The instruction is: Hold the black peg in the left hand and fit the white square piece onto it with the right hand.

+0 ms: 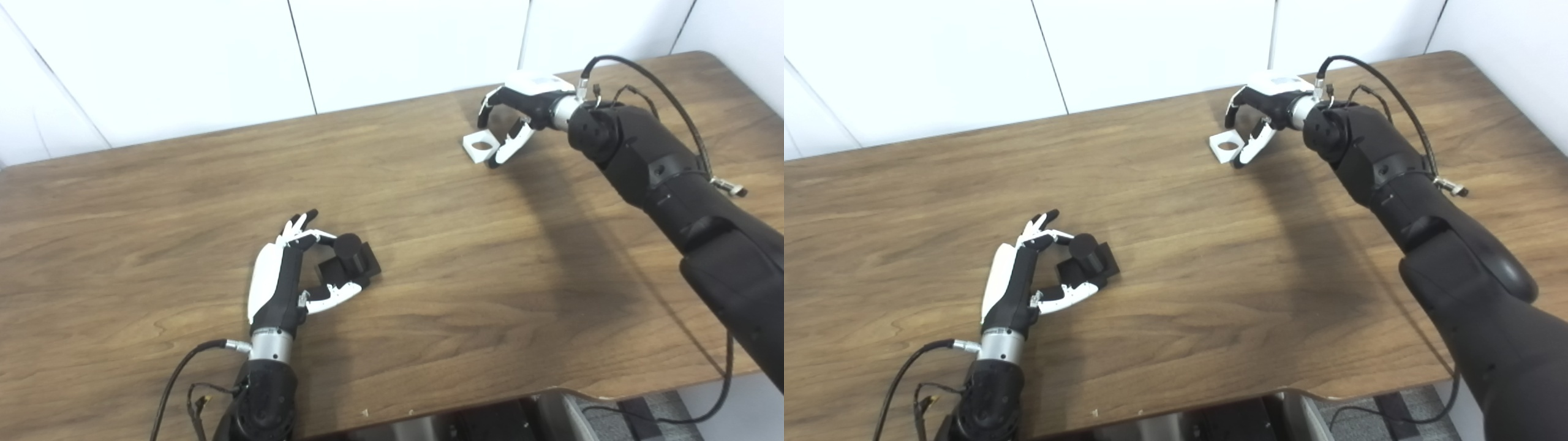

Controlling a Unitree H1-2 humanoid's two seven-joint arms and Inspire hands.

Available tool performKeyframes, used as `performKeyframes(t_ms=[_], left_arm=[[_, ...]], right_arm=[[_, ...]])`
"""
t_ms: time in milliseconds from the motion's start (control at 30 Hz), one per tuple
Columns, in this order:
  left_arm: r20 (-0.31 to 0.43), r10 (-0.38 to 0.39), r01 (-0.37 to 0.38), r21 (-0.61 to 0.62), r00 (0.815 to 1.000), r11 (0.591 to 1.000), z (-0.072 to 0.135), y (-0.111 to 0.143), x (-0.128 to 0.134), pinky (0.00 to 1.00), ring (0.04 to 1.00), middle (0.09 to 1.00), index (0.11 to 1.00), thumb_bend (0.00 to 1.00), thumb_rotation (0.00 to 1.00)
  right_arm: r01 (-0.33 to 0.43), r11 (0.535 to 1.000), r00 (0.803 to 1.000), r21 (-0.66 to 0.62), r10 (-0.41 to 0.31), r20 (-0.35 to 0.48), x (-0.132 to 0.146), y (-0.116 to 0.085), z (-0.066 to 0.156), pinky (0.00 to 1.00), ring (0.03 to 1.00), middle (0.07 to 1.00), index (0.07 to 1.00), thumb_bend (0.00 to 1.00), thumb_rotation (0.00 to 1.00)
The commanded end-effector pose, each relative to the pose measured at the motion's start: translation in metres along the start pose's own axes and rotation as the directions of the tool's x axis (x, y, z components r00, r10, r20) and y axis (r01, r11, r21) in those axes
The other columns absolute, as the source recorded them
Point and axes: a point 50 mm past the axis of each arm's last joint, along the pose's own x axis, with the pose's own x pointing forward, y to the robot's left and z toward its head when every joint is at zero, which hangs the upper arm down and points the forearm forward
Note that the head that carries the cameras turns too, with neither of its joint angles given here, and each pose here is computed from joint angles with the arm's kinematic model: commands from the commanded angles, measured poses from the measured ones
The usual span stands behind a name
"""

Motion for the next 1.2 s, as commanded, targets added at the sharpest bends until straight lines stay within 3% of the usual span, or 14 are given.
performKeyframes(t_ms=[0,133,767,1167], left_arm=[[-0.105,-0.033,0.034,0.011,0.994,0.999,-0.023,0.000,-0.017,1.00,1.000,0.946,0.486,0.52,0.08],[-0.108,-0.036,0.038,0.008,0.994,0.999,-0.022,-0.001,-0.017,1.00,1.000,0.946,0.486,0.52,0.08],[-0.115,-0.039,0.039,0.002,0.993,0.999,-0.019,-0.009,-0.014,1.00,1.000,0.946,0.486,0.52,0.08],[-0.119,-0.032,0.034,0.017,0.992,0.999,-0.023,-0.009,-0.008,1.00,1.000,0.940,0.486,0.52,0.08]], right_arm=[[0.117,0.993,0.992,-0.016,-0.116,0.040,0.000,-0.037,0.003,0.93,0.896,0.865,0.542,0.57,0.17],[0.132,0.991,0.990,-0.012,-0.131,0.050,-0.001,-0.031,0.001,0.94,0.887,0.842,0.491,0.52,0.15],[0.134,0.991,0.989,-0.014,-0.133,0.063,-0.005,-0.026,-0.002,0.96,0.885,0.844,0.490,0.52,0.15],[0.211,0.977,0.973,0.014,-0.211,0.097,-0.009,-0.028,0.004,1.00,0.907,0.817,0.482,0.52,0.14]])
